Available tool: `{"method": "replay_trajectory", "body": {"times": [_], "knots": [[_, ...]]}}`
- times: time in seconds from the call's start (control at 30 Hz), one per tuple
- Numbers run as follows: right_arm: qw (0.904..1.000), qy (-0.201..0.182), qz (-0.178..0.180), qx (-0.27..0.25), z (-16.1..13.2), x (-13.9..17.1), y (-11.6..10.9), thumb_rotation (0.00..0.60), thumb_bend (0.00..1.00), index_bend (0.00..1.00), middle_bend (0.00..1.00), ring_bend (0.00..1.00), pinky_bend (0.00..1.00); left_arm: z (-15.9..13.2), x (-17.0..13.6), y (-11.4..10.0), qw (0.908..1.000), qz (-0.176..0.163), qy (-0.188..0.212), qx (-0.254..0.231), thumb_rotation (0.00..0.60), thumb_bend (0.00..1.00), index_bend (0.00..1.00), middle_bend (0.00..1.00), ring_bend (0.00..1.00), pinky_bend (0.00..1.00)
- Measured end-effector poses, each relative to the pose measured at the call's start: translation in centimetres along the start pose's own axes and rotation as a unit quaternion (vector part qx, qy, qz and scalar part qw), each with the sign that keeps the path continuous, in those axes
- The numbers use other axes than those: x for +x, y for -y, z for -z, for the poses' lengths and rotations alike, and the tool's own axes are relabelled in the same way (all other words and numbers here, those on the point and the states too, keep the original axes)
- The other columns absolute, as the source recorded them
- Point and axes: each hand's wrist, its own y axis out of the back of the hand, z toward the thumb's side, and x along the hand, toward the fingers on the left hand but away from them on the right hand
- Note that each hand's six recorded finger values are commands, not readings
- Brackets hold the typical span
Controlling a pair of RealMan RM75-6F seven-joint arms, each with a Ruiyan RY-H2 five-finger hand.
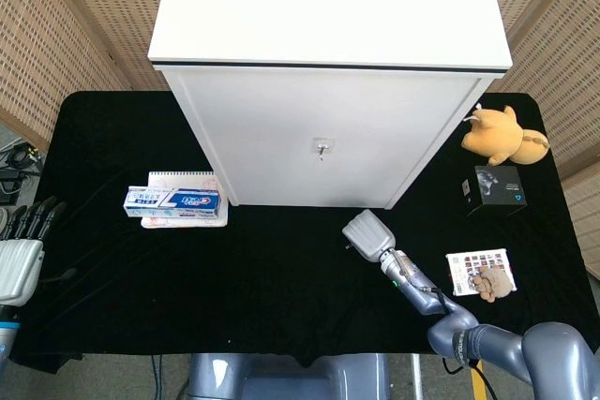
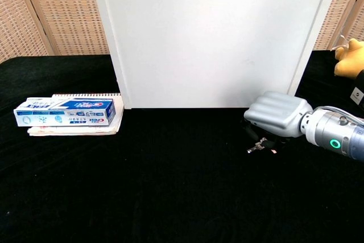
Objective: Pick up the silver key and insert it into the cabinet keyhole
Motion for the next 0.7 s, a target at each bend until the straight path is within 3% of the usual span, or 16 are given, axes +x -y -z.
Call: {"method": "replay_trajectory", "body": {"times": [0.7], "knots": [[0.9999, 0.007, -0.011, 0.003, 0.0, -0.18, 0.91, 0.6, 0.54, 0.58, 0.98, 1.0, 1.0, -0.09, 0.03, 0.06, 1.0, 0.0, 0.001, 0.002, 0.6, 0.0, 0.0, 0.0, 0.0, 0.0]]}}
